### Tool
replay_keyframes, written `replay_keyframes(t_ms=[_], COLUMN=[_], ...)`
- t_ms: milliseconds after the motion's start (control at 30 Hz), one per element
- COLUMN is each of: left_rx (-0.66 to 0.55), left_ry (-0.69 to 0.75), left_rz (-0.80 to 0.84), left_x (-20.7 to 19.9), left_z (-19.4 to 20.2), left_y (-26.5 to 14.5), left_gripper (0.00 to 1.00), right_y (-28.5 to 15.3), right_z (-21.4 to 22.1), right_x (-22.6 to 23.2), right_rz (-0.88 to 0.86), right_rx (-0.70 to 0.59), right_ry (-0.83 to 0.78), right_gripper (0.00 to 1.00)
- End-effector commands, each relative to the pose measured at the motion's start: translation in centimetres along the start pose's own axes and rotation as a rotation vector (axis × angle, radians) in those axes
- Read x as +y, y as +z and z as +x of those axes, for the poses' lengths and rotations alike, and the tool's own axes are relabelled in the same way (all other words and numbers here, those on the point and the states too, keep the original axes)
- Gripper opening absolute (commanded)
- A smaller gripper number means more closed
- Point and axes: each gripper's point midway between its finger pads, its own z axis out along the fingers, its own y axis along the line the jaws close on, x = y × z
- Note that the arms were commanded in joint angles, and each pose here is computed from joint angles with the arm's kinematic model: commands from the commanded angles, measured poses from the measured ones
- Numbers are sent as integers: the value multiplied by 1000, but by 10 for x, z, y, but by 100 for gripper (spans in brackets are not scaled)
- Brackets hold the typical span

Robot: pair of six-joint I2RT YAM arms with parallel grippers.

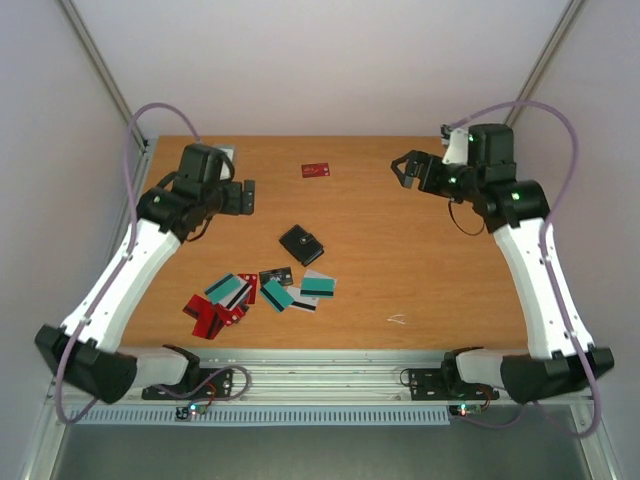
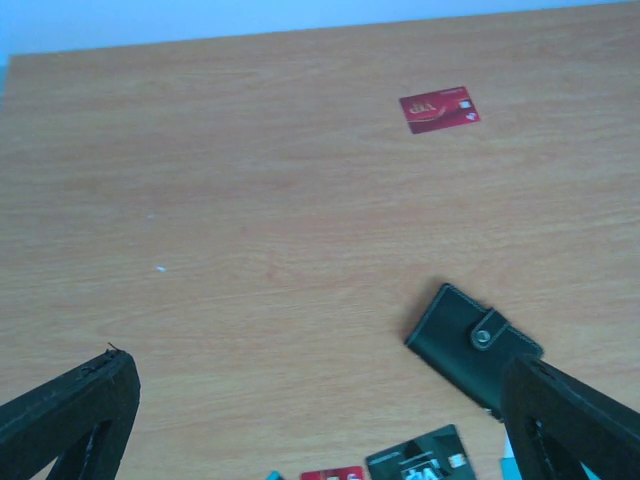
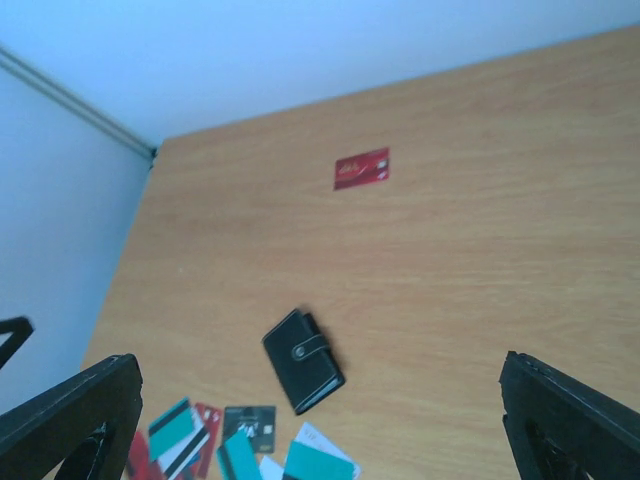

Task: Put the credit cards into the card holder

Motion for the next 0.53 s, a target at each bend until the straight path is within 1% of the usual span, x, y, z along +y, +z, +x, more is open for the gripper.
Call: replay_keyframes(t_ms=[0, 133, 367, 500], left_rx=[-208, -251, -225, -228], left_ry=[21, 31, 23, 19], left_rz=[-92, -79, -75, -53], left_x=[23, 24, 25, 22], left_z=[-19, -16, -7, -5], left_y=[-23, -34, -33, -36], left_gripper=[99, 99, 99, 99], right_y=[-21, -27, -21, -25], right_z=[-6, 5, 16, 10], right_x=[-18, -17, -15, -12], right_rz=[111, 90, 50, 50], right_rx=[-128, -139, -108, -138], right_ry=[-27, -30, -17, -25], right_gripper=[98, 99, 98, 98])
